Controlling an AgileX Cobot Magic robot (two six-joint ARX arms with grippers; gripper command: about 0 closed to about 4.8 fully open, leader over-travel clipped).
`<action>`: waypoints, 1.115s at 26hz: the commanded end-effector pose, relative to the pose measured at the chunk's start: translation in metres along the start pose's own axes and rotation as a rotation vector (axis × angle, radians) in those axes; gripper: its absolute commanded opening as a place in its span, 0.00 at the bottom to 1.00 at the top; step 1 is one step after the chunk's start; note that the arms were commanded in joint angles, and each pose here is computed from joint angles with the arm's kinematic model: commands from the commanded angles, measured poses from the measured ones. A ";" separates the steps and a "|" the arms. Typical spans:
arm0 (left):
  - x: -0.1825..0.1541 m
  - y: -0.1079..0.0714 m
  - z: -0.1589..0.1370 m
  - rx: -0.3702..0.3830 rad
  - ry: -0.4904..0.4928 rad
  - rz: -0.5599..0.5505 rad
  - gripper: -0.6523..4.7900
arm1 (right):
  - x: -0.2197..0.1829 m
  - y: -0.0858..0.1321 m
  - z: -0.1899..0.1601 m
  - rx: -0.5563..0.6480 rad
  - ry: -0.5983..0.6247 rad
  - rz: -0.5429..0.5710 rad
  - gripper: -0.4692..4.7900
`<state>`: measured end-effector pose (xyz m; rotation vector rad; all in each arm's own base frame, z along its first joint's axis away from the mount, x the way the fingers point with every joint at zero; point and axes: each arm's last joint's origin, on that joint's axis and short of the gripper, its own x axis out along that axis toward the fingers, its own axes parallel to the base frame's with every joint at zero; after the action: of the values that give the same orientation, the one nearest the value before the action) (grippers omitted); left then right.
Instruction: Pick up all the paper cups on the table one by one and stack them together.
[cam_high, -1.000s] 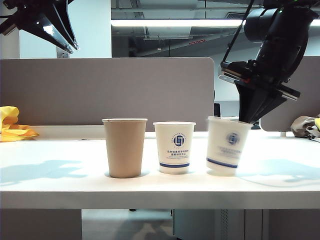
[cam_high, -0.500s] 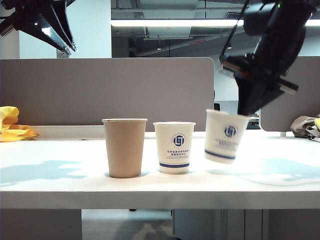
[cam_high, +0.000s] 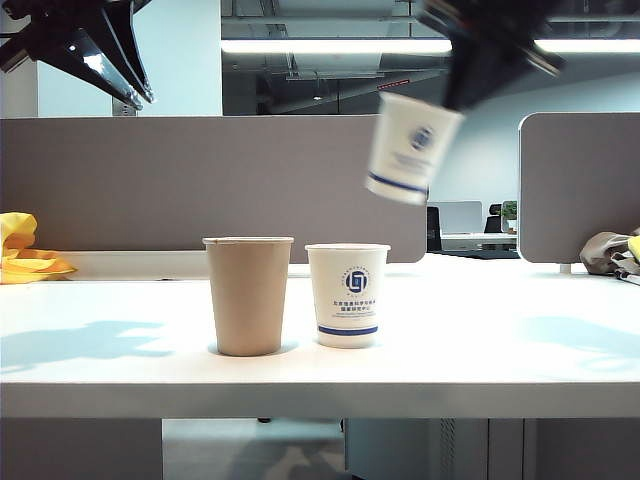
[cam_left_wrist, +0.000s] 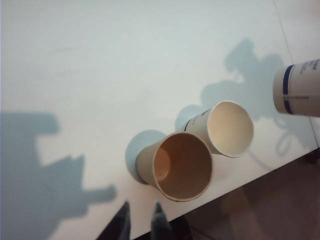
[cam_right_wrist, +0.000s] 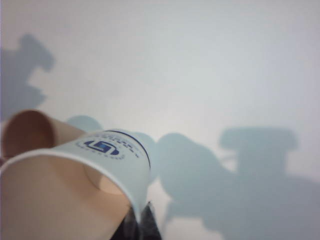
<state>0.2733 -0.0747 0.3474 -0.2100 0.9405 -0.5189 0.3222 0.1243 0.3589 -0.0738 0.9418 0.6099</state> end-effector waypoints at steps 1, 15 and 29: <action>-0.002 -0.001 0.001 0.013 -0.013 -0.004 0.23 | -0.002 0.035 0.010 -0.092 -0.052 0.060 0.09; -0.002 0.000 -0.002 0.006 0.023 0.001 0.23 | 0.065 0.092 0.010 -0.225 0.023 0.151 0.09; -0.002 0.000 -0.003 -0.001 0.034 0.002 0.23 | 0.101 0.088 0.008 -0.217 0.071 0.148 0.32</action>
<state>0.2701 -0.0739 0.3445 -0.1999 0.9834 -0.5177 0.3262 0.2457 0.2997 -0.2262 0.9699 0.8449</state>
